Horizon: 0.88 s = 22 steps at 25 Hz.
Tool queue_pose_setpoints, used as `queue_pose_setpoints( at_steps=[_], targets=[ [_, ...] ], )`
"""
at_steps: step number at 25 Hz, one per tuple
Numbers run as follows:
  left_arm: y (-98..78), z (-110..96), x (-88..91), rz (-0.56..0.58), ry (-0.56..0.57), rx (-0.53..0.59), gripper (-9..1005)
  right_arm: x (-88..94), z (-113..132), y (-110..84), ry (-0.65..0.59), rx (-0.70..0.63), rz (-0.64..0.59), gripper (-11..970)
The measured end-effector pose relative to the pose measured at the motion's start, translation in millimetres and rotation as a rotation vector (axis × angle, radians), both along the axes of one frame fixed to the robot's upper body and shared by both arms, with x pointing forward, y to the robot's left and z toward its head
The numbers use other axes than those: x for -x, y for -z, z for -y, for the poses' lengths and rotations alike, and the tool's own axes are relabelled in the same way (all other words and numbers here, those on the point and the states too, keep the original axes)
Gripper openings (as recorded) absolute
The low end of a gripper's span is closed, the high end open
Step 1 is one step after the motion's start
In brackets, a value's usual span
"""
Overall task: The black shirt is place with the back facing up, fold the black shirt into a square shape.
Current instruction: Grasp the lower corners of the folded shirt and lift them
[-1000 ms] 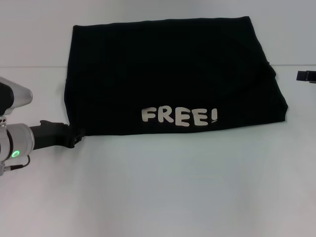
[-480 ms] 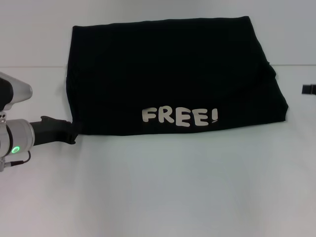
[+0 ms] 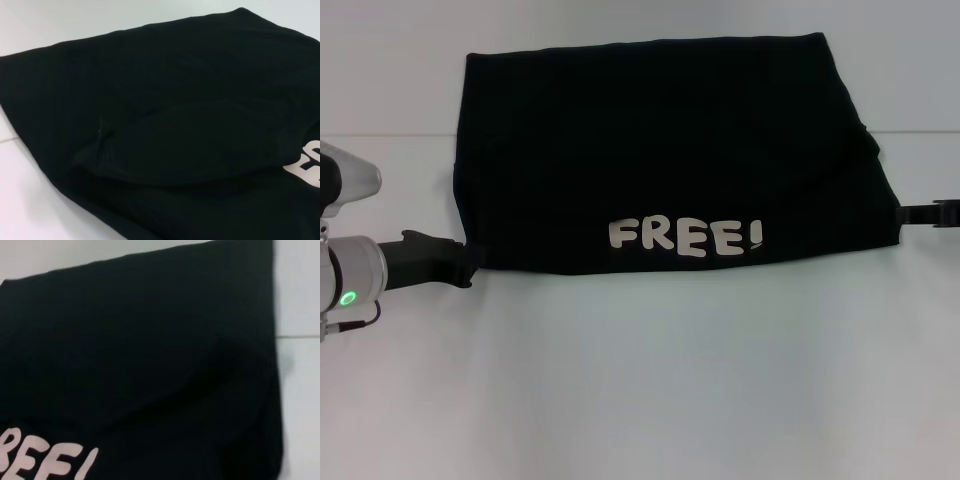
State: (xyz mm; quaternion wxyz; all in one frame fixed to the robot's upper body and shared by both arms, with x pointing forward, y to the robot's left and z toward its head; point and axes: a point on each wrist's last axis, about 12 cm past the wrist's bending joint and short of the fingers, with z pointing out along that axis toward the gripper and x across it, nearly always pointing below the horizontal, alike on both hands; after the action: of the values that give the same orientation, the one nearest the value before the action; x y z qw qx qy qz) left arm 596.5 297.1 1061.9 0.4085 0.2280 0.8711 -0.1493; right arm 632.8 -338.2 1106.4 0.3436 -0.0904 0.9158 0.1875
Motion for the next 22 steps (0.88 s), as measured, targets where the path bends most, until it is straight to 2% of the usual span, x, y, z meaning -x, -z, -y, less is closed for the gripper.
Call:
queue_pose_setpoints(
  at_steps=[4,22],
  targets=[
    [-0.9,0,-0.9,0.002,0.000,-0.001,6,-4.7,-11,2.3,-0.021,0.011,-0.004,536],
    [-1.7,1,-3.0,0.007,-0.004,-0.005,9,-14.8,-32,14.4,-0.027,0.047,0.011,532]
  ],
)
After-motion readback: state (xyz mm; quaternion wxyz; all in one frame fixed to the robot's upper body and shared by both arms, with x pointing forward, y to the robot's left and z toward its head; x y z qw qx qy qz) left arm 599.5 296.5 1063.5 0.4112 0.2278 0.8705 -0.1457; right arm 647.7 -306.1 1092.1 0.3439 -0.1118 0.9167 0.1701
